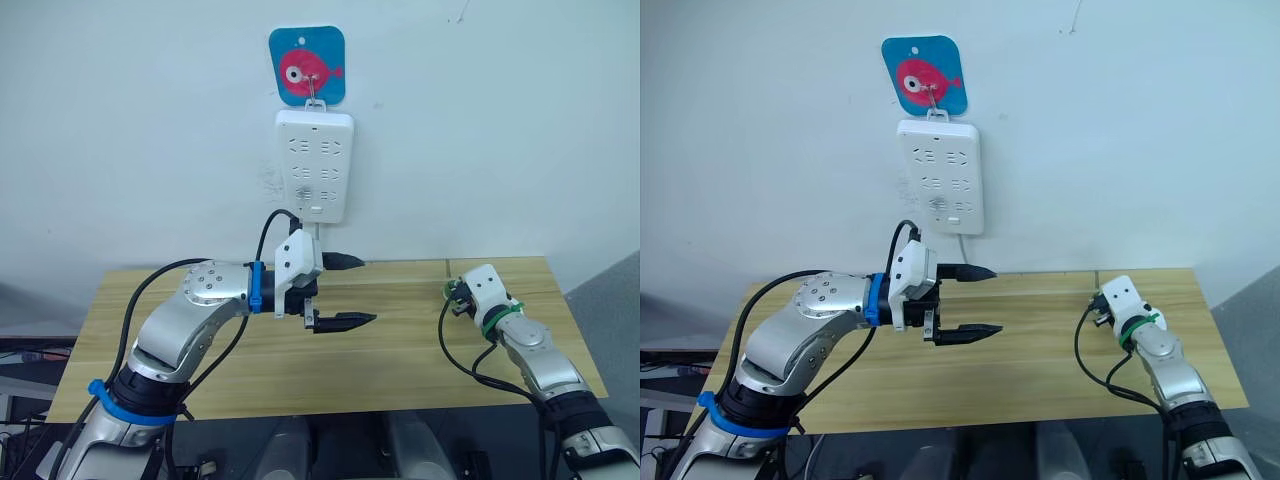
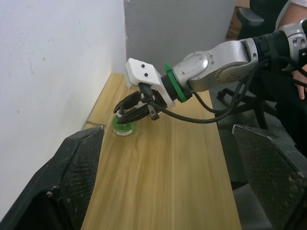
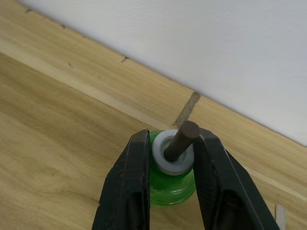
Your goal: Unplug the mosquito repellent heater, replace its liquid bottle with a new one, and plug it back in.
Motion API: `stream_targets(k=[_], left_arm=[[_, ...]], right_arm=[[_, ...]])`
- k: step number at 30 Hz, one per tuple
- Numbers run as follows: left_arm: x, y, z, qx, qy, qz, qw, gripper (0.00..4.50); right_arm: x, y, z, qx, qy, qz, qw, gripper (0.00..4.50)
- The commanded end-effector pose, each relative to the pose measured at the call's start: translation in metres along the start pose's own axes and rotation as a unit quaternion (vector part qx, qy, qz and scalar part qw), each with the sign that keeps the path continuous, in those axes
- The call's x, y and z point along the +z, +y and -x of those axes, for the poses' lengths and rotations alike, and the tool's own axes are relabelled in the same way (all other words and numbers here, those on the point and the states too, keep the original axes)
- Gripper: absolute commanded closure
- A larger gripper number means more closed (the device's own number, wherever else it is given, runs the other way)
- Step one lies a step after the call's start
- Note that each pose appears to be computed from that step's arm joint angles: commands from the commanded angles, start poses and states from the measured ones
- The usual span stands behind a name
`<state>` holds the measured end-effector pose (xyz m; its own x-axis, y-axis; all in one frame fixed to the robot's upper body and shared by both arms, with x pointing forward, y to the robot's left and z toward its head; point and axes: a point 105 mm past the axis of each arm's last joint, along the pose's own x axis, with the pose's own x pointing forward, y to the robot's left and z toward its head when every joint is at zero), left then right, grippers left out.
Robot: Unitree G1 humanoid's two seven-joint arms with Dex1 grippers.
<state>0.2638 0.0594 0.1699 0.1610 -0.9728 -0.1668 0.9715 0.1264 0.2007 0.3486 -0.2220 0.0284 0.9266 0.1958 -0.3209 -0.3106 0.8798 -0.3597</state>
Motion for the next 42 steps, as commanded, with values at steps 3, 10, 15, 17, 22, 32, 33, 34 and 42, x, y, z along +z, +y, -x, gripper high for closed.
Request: stream_targets(k=[3,10,15,17,22,32,33,34,42], left_arm=[[0.008,-0.001,-0.001,0.01,-0.015,-0.018,1.0,0.0],[-0.034,0.008,0.02,0.165,0.007,-0.017,0.986,0.0],[-0.083,-0.016,0.056,0.368,0.041,0.05,0.927,0.0],[-0.101,-0.03,0.074,0.444,0.068,0.069,0.891,0.0],[-0.146,-0.054,0.102,0.55,0.109,0.099,0.822,0.0],[-0.195,-0.017,0.138,0.671,0.068,0.119,0.729,0.0],[-0.196,-0.012,0.136,0.668,0.056,0.126,0.731,0.0],[-0.197,-0.005,0.131,0.655,0.046,0.131,0.742,0.0],[-0.199,0.036,0.118,0.622,0.018,0.128,0.772,0.0]], right_arm=[[0.013,-0.01,0.006,-0.009,-0.03,0.011,0.999,1.17],[0.079,-0.003,0.017,0.057,-0.12,0.081,0.988,0.02],[0.125,0.045,0.034,0.249,-0.148,0.08,0.954,0.02],[0.142,0.064,0.047,0.326,-0.161,0.079,0.928,0.02],[0.16,0.094,0.063,0.441,-0.165,0.09,0.878,0.02],[0.208,0.127,0.083,0.511,-0.215,0.081,0.828,0.02],[0.212,0.129,0.086,0.515,-0.22,0.081,0.824,0.02],[0.218,0.131,0.089,0.52,-0.227,0.081,0.819,0.02],[0.25,0.138,0.104,0.54,-0.262,0.091,0.795,0.02]])
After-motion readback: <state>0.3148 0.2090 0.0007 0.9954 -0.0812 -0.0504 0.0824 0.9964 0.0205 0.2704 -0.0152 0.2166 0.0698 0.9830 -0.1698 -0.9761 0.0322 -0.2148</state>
